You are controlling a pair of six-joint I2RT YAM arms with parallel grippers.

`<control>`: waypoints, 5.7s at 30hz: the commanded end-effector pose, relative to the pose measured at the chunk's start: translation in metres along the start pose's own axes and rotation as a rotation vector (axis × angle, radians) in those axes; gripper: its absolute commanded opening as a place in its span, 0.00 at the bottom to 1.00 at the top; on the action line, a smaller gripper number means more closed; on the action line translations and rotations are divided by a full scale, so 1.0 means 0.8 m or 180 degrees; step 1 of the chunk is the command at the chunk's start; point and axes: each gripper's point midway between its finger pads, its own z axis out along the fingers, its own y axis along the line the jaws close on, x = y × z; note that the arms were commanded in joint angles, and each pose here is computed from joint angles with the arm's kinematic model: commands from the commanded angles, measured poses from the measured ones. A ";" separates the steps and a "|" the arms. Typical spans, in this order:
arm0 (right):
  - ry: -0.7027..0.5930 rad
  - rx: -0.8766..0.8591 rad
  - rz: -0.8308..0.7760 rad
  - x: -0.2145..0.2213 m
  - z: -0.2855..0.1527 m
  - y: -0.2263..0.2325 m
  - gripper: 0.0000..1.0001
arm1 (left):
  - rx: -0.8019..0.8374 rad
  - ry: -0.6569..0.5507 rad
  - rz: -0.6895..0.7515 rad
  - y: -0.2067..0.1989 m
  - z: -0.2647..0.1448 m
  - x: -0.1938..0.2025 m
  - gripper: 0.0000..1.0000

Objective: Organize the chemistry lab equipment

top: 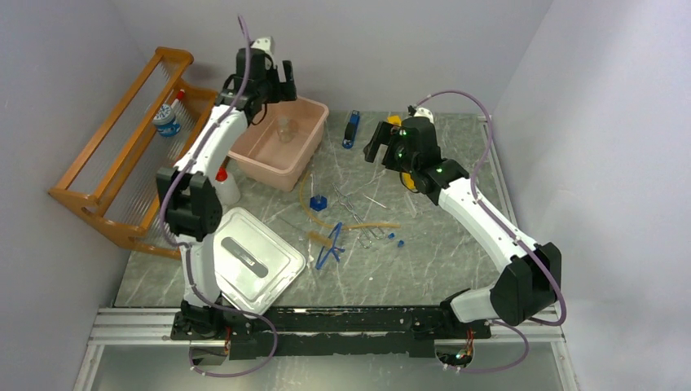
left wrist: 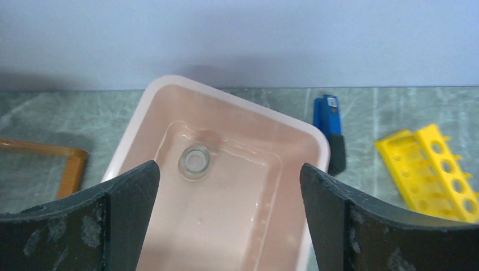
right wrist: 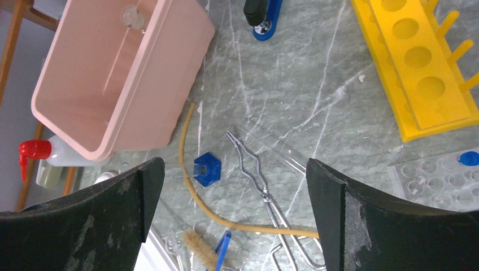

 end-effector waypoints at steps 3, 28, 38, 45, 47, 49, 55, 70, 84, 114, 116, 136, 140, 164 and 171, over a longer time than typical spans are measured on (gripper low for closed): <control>-0.0139 0.0194 -0.0070 -0.015 -0.008 -0.012 0.98 | 0.0223 0.0229 0.0172 0.000 -0.103 -0.014 0.96; 0.0539 0.0079 -0.0141 0.027 0.035 0.000 0.89 | -0.0620 0.0803 -0.0569 0.182 -0.257 0.123 0.84; 0.0369 -0.0329 -0.0308 0.015 0.025 0.026 0.90 | -0.0820 0.1363 -0.0423 0.213 -0.217 0.192 0.86; 0.0356 -0.0472 -0.0298 0.017 0.032 0.038 0.90 | -0.0846 0.1612 -0.0420 0.217 -0.202 0.238 0.83; 0.0332 -0.0481 -0.0301 0.017 0.032 0.037 0.90 | -0.0821 0.1620 -0.0410 0.217 -0.198 0.242 0.82; 0.0337 -0.0480 -0.0318 0.019 0.032 0.035 0.90 | -0.0776 0.1611 -0.0391 0.214 -0.193 0.246 0.80; 0.0309 -0.0416 -0.0396 0.016 0.034 0.031 0.90 | -0.0858 0.1493 -0.0106 0.211 -0.184 0.239 0.72; 0.0231 -0.0398 -0.0381 0.011 0.025 0.028 0.90 | -0.0979 0.1241 -0.0044 0.205 -0.196 0.220 0.52; 0.0324 -0.0386 -0.0281 0.020 0.026 0.030 0.89 | -0.1108 0.0290 -0.0465 0.173 -0.328 0.087 0.51; 0.0123 -0.0210 -0.0325 0.011 0.015 0.012 0.89 | -0.0361 0.0610 -0.0092 0.041 -0.109 0.106 0.48; 0.0095 -0.0209 -0.0348 0.008 0.015 0.013 0.89 | -0.0490 0.0660 -0.0074 0.051 -0.087 0.123 0.48; 0.0008 -0.0029 -0.0359 -0.005 0.019 0.005 0.89 | -0.0784 0.0560 -0.0108 0.082 0.028 0.172 0.47; 0.0020 -0.0003 -0.0349 -0.004 0.021 0.005 0.89 | -0.0731 0.0588 -0.0212 0.082 0.033 0.175 0.59; 0.0068 -0.0514 -0.0673 -0.002 0.015 0.039 0.89 | -0.0159 0.0079 -0.0389 0.047 -0.084 0.005 0.95; 0.0179 -0.1121 -0.1188 0.041 0.006 0.123 0.88 | 0.0591 -0.0261 -0.0090 -0.001 -0.166 -0.039 0.95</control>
